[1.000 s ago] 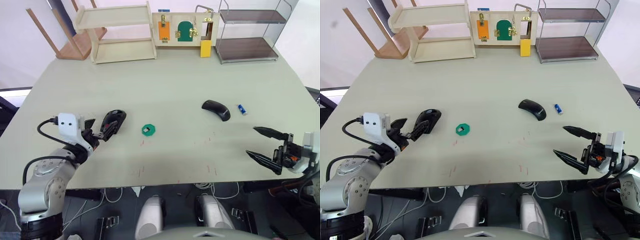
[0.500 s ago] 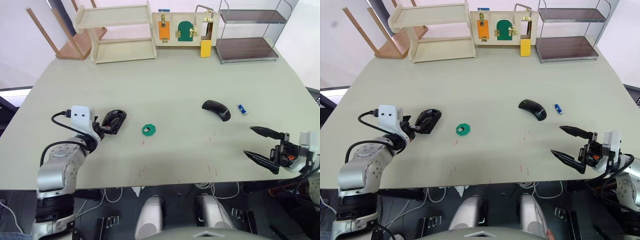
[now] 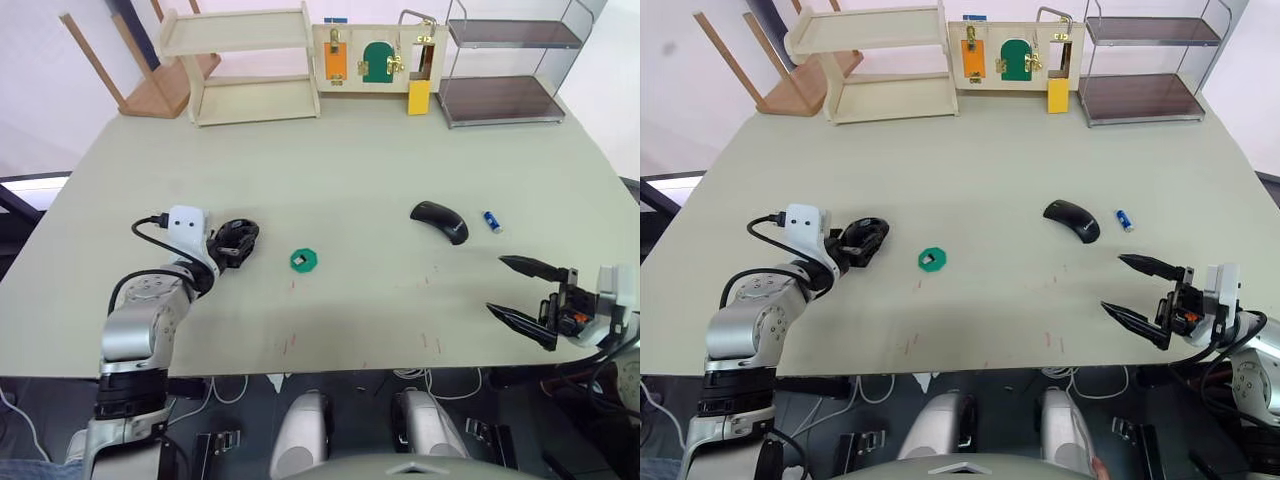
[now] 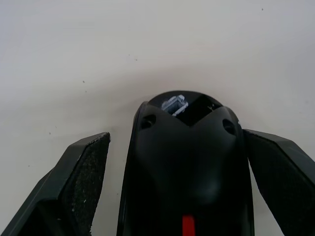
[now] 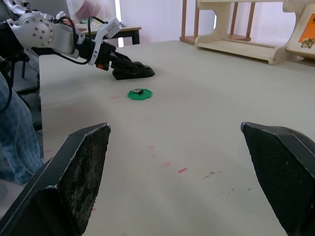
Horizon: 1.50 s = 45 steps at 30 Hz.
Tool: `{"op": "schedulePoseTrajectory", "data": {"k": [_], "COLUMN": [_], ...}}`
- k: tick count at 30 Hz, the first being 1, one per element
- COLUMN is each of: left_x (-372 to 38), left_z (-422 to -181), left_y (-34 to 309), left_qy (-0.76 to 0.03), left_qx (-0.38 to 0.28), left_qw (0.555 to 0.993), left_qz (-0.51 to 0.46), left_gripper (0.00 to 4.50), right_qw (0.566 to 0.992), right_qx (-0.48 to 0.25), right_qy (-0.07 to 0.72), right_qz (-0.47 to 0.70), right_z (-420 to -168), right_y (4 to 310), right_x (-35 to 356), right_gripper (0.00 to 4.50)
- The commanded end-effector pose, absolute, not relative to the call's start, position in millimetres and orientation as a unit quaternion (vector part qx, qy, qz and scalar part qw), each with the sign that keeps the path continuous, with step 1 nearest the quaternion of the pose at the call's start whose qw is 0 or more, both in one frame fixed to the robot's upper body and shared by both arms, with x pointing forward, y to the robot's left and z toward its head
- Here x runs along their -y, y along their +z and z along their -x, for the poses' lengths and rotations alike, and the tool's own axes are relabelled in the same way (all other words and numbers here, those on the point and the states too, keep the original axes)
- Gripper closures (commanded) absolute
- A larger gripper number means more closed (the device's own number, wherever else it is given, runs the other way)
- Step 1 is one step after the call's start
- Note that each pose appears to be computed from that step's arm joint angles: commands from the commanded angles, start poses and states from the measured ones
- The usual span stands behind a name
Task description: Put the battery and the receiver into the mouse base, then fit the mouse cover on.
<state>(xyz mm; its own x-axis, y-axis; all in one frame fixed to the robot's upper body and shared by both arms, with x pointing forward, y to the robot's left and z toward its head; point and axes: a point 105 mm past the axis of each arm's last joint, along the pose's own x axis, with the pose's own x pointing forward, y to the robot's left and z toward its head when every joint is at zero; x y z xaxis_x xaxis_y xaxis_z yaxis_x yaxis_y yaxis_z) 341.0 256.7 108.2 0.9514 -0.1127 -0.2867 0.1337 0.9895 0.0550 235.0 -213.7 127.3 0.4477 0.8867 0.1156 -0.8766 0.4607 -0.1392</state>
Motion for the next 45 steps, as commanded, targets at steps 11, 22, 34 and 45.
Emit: {"op": "schedulePoseTrajectory", "data": {"k": [11,22,34,45], "left_x": [-259,-260,-249,-253], "left_z": [-341,-343,-349,-350], "left_y": [115,105,106,106], "left_qy": [-0.068,-0.076,-0.092,-0.076], "left_qx": [-0.140,-0.168,-0.169,-0.167], "left_qw": [0.987,0.981,0.980,0.982], "left_qz": [-0.043,-0.054,-0.049,-0.038], "left_gripper": [0.00,0.00,0.00,1.58], "right_qw": [0.852,0.854,0.854,0.853], "right_qx": [0.106,0.106,0.110,0.111], "right_qy": [0.511,0.508,0.508,0.508], "right_qz": [0.040,0.038,0.039,0.038], "right_z": [-232,-233,-233,-235], "right_y": [135,130,130,133], "right_x": [215,216,214,210], "right_gripper": [0.04,0.04,0.04,0.00]}}
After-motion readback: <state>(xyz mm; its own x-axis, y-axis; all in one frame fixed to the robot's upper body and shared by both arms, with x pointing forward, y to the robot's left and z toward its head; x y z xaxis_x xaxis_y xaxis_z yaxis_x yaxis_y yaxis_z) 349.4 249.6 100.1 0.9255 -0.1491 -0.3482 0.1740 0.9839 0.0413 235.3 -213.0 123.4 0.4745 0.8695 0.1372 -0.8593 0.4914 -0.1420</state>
